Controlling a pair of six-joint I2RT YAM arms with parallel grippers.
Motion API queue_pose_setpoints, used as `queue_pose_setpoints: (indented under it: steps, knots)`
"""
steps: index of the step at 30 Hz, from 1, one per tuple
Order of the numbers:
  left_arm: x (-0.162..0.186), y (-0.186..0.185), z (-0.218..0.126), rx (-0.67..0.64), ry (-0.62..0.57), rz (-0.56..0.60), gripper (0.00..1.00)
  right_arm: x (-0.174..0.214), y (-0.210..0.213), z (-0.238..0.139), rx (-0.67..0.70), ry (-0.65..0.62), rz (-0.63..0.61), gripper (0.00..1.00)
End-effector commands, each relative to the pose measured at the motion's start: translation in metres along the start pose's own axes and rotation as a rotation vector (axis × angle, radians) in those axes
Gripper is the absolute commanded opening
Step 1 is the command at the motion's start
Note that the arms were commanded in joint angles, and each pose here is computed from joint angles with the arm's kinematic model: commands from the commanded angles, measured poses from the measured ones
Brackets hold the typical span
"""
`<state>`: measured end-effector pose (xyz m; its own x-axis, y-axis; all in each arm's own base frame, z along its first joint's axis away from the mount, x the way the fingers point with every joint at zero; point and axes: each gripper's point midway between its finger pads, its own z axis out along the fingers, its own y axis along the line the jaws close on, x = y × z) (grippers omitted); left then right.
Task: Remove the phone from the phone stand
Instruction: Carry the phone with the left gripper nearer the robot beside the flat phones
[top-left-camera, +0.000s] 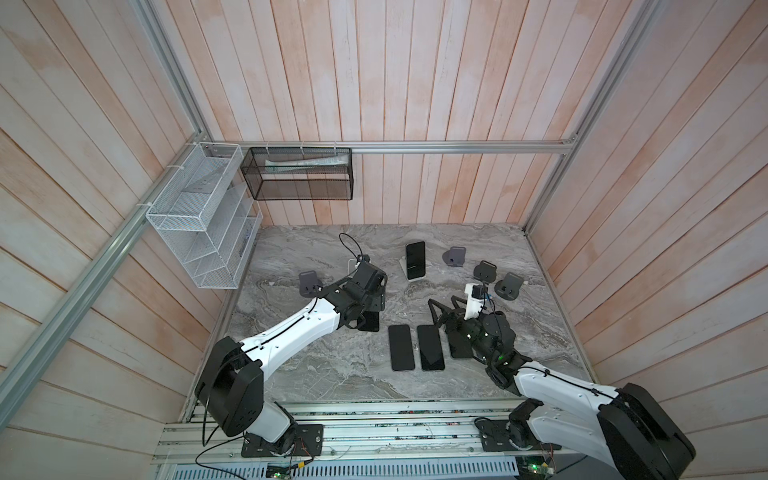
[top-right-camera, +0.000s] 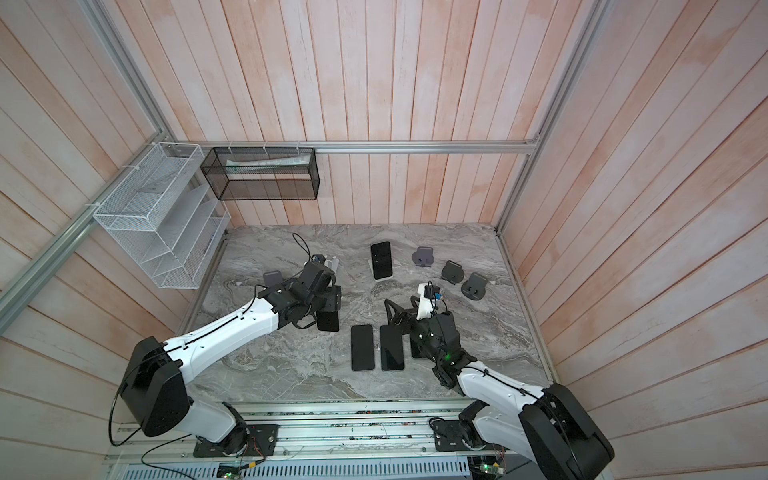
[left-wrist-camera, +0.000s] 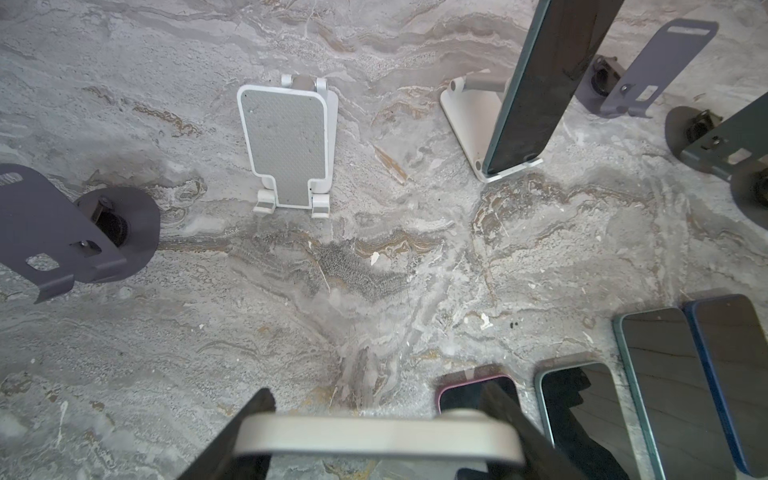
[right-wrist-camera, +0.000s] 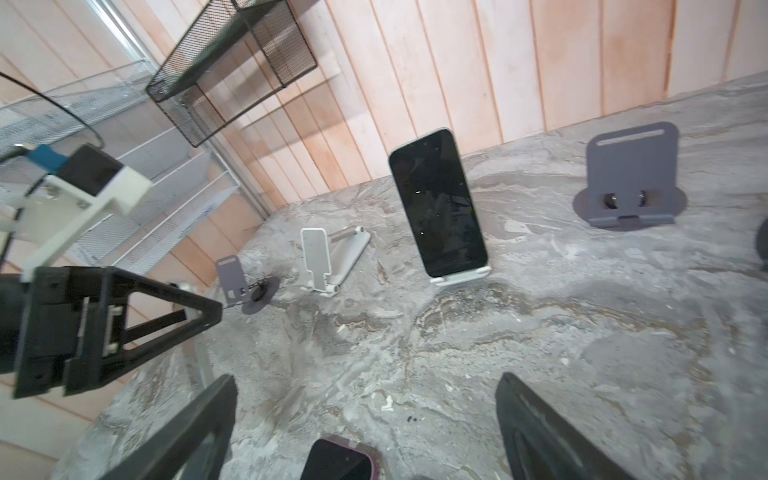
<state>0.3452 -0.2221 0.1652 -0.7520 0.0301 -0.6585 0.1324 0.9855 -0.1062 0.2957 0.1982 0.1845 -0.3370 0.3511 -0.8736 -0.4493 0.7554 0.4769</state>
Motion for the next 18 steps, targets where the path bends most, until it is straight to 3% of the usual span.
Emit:
queue_pose_setpoints:
  steps: [1,18]
  knots:
    - [0.002,0.003,0.002,-0.021,0.001,-0.011,0.59,-0.002,0.009,-0.001,-0.052,-0.014,0.001,0.98]
    - [0.067,0.007,0.022,-0.08,0.149,0.006,0.57,0.007,0.0,0.007,-0.001,0.031,0.005,0.98]
